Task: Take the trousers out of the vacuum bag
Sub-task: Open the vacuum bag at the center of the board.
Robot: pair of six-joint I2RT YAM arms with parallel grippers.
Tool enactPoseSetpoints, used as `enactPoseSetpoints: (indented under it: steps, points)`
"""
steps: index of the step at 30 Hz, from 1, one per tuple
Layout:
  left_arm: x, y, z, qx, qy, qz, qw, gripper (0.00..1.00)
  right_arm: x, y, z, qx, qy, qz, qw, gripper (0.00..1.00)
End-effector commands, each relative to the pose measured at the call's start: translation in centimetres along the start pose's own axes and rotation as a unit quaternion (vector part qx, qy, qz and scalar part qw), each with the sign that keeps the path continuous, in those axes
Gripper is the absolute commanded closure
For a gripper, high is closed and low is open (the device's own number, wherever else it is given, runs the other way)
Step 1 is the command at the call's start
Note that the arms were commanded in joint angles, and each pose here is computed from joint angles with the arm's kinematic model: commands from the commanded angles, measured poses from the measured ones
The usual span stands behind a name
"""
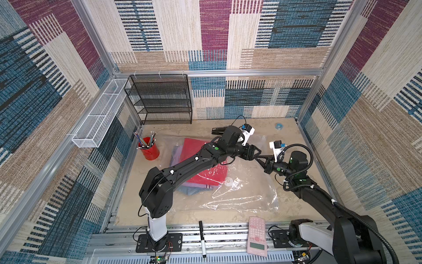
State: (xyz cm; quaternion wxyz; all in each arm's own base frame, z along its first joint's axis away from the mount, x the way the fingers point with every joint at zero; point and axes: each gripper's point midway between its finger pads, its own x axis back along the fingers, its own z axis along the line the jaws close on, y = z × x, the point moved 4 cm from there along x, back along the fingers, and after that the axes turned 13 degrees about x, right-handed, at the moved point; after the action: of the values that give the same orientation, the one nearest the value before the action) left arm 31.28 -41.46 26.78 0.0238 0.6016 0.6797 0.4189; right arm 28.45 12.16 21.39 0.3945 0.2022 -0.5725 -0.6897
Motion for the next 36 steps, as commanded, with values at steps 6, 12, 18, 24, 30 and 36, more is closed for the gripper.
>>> enactPoseSetpoints:
  steps: [6,12,18,24,30,36]
  points:
    - [2.5,-3.3,0.7,0.004,0.048,-0.017,0.999,0.38,-0.1,1.2,-0.1,-0.018,-0.013,-0.016,1.0,1.0]
    - [4.2,-6.4,-0.7,-0.009,0.034,-0.058,0.998,0.33,-0.9,3.6,0.0,-0.087,0.024,-0.045,0.995,1.0]
    - [1.8,-8.2,-2.1,0.015,0.029,-0.063,0.997,0.28,-1.2,6.6,1.1,-0.118,0.038,-0.078,0.989,1.0]
    - [0.3,-8.3,-4.3,0.037,-0.008,-0.098,0.994,0.25,-0.9,8.0,1.9,-0.108,0.018,-0.089,0.99,1.0]
    - [-0.5,-7.8,-4.1,0.062,0.025,-0.139,0.988,0.21,-0.9,7.6,2.2,-0.112,0.013,-0.096,0.989,1.0]
    - [-1.2,-6.5,-3.2,0.069,0.083,-0.194,0.975,0.21,-1.3,7.0,2.5,-0.12,0.019,-0.097,0.988,1.0]
